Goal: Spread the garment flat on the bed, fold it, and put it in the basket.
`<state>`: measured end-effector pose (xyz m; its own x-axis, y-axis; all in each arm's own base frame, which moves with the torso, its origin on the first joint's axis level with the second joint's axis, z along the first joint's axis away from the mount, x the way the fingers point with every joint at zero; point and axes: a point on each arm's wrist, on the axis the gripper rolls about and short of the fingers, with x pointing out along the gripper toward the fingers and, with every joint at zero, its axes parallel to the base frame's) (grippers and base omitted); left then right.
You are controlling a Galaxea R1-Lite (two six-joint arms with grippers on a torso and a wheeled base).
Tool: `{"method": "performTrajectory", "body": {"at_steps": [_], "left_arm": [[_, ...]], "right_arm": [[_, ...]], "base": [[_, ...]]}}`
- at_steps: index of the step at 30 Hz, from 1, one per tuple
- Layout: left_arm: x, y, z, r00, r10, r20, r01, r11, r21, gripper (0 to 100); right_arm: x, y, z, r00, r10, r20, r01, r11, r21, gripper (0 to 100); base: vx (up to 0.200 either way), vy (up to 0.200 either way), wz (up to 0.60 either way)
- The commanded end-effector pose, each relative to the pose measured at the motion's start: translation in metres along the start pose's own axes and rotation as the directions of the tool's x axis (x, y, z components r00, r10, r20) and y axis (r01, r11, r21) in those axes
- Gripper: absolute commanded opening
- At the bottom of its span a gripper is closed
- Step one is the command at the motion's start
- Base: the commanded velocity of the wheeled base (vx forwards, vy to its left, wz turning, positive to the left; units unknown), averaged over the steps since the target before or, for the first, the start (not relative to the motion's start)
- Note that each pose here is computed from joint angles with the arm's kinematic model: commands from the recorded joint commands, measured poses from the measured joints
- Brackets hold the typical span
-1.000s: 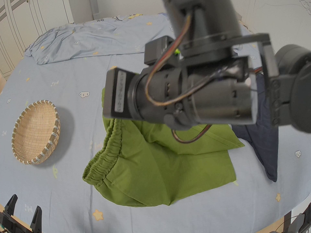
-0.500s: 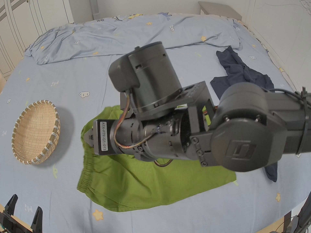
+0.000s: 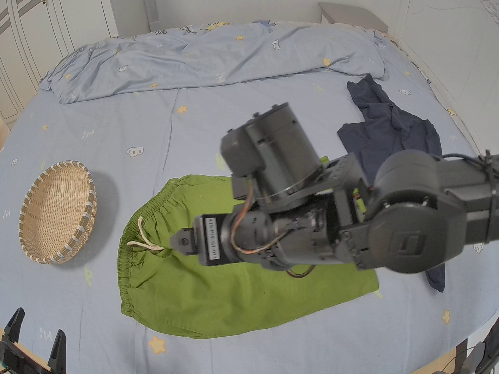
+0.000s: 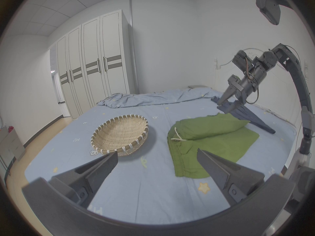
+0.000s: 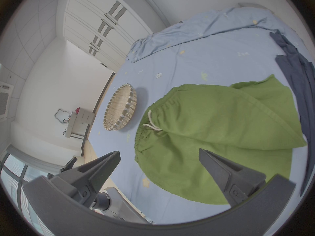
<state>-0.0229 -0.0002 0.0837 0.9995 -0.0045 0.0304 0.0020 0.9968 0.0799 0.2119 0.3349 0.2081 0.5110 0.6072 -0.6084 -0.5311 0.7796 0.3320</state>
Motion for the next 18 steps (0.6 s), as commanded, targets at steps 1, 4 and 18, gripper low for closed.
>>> {"method": "performTrajectory", "body": {"at_steps": [1,4,18], "left_arm": [[-0.028,0.014,0.132,0.914,-0.059,0.400,0.166,0.957,-0.237,100],[-0.014,0.020,0.182,0.936,-0.190,0.296,0.280,0.913,-0.298,100],[0.111,-0.020,0.045,0.707,-0.614,-0.350,0.302,0.710,-0.636,100]], "right_arm": [[-0.060,-0.049,0.006,0.997,-0.052,0.063,0.048,0.997,0.068,100],[-0.070,-0.066,-0.001,0.996,-0.068,0.065,0.062,0.994,0.091,100],[-0.145,-0.202,-0.042,0.999,-0.040,0.034,0.022,0.914,0.405,100]], "base": [[0.000,0.000,0.00],[0.000,0.000,0.00],[0.000,0.000,0.00]]}}
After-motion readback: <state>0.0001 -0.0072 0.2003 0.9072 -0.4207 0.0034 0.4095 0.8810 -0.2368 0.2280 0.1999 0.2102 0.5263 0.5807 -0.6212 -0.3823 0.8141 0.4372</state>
